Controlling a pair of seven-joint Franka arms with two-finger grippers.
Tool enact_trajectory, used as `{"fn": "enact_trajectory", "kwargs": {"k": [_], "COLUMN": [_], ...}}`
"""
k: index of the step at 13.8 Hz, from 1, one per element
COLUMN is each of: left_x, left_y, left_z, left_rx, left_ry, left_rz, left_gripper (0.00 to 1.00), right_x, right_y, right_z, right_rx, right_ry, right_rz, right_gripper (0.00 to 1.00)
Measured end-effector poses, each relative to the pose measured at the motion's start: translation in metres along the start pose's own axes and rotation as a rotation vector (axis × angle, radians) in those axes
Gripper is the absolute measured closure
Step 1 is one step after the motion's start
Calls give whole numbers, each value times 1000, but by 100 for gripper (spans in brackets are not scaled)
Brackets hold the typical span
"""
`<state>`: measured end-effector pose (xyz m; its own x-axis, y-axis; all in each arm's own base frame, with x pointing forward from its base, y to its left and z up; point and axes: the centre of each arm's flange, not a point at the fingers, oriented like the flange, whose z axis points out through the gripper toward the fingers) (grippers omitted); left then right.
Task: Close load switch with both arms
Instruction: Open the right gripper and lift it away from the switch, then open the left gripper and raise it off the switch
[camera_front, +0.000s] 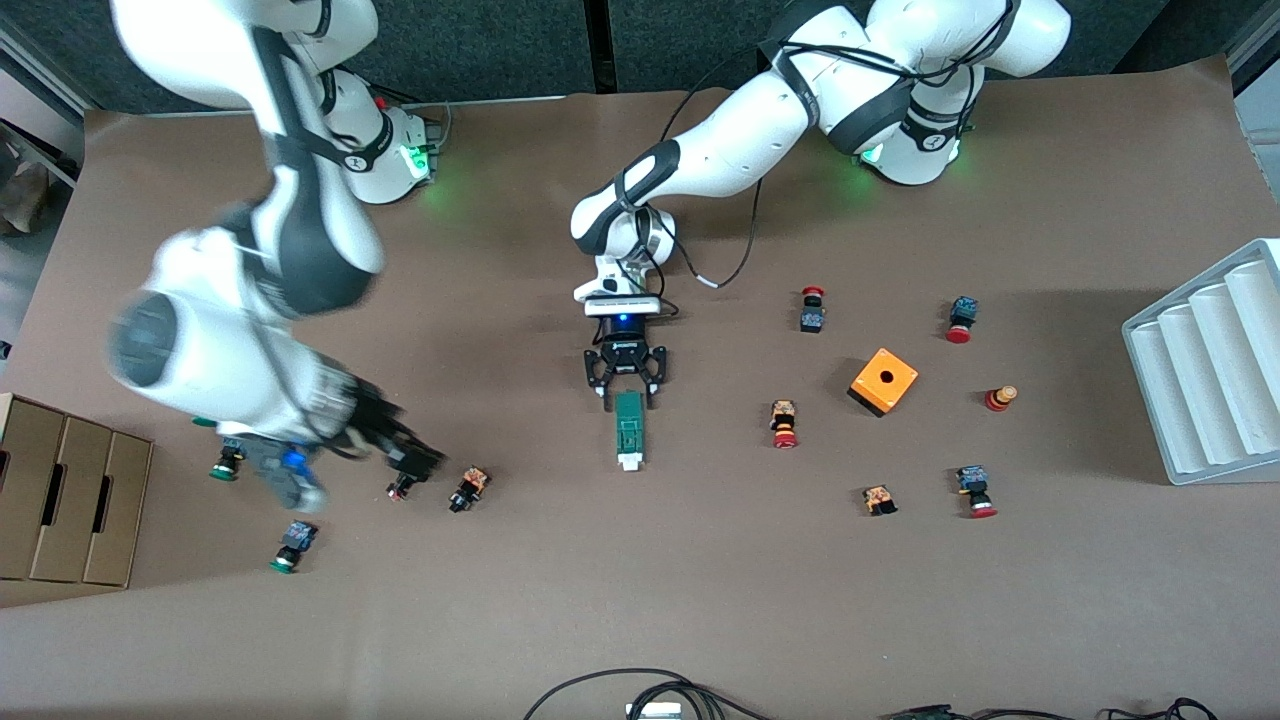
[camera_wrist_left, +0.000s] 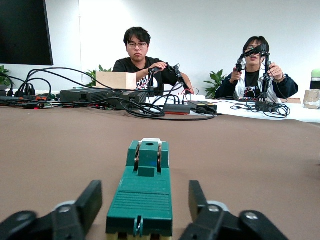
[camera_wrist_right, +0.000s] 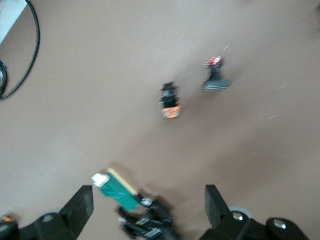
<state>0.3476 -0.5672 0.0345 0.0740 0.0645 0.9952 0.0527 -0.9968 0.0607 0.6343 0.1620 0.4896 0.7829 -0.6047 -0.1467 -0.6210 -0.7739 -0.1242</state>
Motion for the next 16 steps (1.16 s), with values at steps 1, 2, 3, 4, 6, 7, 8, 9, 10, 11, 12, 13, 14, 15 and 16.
{"fn": "enact_trajectory", "kwargs": {"k": [1,2,3,4,6,7,8,9,10,11,12,13,14,15,16], "left_x": [0,0,0,0,0,1,1,3,7,11,16,21,26,31,38], "left_y": [0,0,0,0,1,2,6,11,17,22,27,31,34,36,38], "left_z": [0,0,0,0,0,-2,-6,-12,-19,-24,-30,-34,-37,-38,-41], "left_rx": [0,0,0,0,-1,-3,-7,-10,-10,-4,-4,-5,-2,2,7], "left_ry": [0,0,0,0,1,-1,-7,-13,-18,-24,-26,-27,-28,-30,-37], "left_rz": [0,0,-1,-1,-4,-12,-23,-33,-44,-52,-60,-68,-75,-82,-90], "left_gripper": [3,0,0,0,0,0,0,0,0,0,0,0,0,0,0], "right_x": [5,10,17,24,38,45,52,58,63,66,67,67,66,66,66], "right_y": [23,47,76,106,165,191,213,228,239,244,245,244,243,242,242], "right_z": [-21,-42,-63,-84,-122,-136,-146,-151,-154,-155,-155,-155,-155,-156,-157], "right_rx": [-12,-16,-19,-27,-53,-68,-77,-81,-83,-84,-87,-91,-92,-92,-92], "right_ry": [3,6,12,24,67,89,103,109,112,112,112,114,115,118,120], "right_rz": [-75,-144,-212,-289,-432,-488,-534,-568,-585,-595,-601,-604,-607,-608,-608], "right_gripper": [0,0,0,0,0,0,0,0,0,0,0,0,0,0,0]}}
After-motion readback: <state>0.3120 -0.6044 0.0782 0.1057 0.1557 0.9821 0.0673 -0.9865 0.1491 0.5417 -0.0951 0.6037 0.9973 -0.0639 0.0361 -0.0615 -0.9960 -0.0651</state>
